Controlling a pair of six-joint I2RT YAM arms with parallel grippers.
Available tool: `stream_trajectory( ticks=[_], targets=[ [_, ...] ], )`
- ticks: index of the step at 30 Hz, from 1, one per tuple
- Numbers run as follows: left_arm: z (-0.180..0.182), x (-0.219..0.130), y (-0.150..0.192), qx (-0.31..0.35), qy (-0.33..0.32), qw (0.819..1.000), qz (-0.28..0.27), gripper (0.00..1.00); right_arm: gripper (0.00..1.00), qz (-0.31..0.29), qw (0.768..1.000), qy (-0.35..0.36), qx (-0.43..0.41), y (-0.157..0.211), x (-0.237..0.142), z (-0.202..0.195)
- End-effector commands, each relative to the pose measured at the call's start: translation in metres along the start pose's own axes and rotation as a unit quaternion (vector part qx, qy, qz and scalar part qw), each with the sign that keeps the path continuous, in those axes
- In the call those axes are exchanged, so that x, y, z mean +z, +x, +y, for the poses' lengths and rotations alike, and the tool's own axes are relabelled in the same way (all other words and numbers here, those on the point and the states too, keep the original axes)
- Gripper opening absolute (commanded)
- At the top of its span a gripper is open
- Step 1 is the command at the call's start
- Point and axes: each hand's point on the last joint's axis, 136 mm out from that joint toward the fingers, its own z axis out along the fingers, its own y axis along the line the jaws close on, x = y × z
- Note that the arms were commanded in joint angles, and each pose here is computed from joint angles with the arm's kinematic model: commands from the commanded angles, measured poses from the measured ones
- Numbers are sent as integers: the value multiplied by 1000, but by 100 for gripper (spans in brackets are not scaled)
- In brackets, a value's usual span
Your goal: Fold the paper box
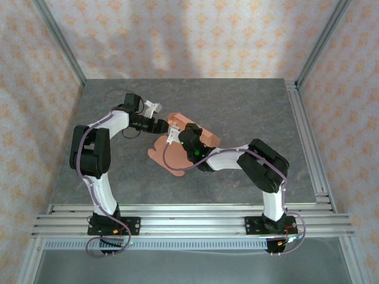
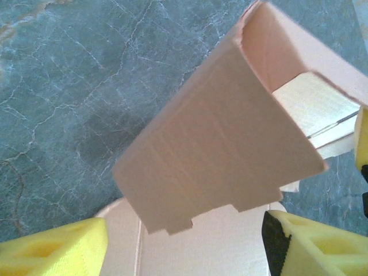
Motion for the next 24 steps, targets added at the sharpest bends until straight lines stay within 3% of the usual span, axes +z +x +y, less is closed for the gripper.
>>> stream_trajectory(
  ticks=[1,8,15,21,24],
  targets=[
    [-10,-12,-6,19,1,1000,-18,73,0,9,999,33,-33,4,3,5],
    [-2,-22,-5,18,-10,999,-33,73,0,7,999,30,-31,2,2,8],
    [16,-38,-29,-20,-45,994,-102,71,0,9,999,29,-27,4,0,8],
    [25,-26,-31,-18,-46,996,-71,70,0,5,999,27,-21,1,0,8],
    [29,-13,-23,-18,-45,998,-28,70,0,6,999,28,-18,1,0,8]
  ],
)
